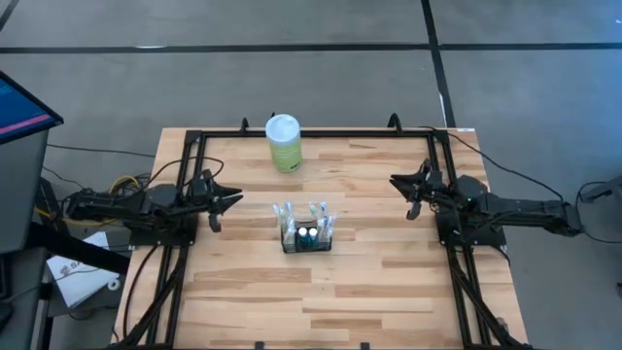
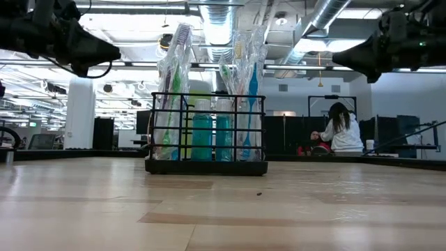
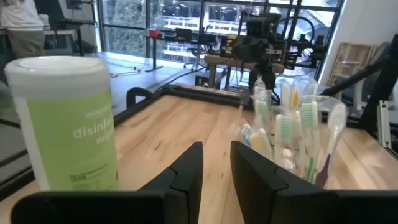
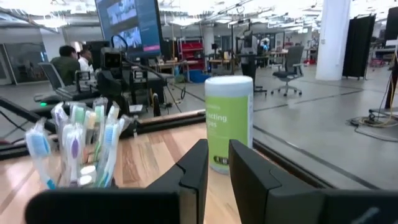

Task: Pick & Place toothbrushing station
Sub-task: Return to Home Position

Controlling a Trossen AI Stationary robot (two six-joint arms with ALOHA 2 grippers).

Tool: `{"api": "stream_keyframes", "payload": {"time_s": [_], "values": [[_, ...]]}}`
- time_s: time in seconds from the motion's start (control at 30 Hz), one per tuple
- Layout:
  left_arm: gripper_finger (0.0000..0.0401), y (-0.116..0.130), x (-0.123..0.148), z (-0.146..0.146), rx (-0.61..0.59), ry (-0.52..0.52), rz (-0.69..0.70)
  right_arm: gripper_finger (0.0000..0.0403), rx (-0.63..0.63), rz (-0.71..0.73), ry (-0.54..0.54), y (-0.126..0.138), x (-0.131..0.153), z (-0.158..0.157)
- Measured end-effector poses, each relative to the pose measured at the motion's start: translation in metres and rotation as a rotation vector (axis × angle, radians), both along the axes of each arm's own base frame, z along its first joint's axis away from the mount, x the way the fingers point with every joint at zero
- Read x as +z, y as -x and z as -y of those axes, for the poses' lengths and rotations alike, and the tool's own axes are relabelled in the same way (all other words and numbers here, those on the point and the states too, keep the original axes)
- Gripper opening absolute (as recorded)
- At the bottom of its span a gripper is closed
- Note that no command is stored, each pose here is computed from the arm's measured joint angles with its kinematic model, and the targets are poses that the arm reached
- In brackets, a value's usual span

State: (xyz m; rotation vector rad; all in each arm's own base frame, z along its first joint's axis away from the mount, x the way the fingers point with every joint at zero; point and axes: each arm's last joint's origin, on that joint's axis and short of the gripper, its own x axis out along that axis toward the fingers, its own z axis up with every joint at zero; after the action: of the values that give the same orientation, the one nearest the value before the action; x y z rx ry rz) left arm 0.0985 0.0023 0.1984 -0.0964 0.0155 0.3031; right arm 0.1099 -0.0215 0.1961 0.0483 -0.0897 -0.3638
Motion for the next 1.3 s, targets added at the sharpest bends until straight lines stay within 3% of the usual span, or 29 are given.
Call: {"api": "stream_keyframes", "payload": {"time_s": [0.5,0.67,1.3], "values": [[0.0076,0.005,-0.023,0.000,-0.024,0.009,0.046,0.0056,0.009,-0.111,-0.034,0.002,-0.012,-0.001],[0.0076,0.005,-0.023,0.001,-0.049,0.006,0.048,0.0056,0.009,-0.096,-0.131,0.003,-0.014,-0.001],[0.0076,0.003,-0.020,0.001,-0.043,0.018,0.092,0.0056,0.004,-0.119,-0.119,0.003,-0.015,-0.001]]}}
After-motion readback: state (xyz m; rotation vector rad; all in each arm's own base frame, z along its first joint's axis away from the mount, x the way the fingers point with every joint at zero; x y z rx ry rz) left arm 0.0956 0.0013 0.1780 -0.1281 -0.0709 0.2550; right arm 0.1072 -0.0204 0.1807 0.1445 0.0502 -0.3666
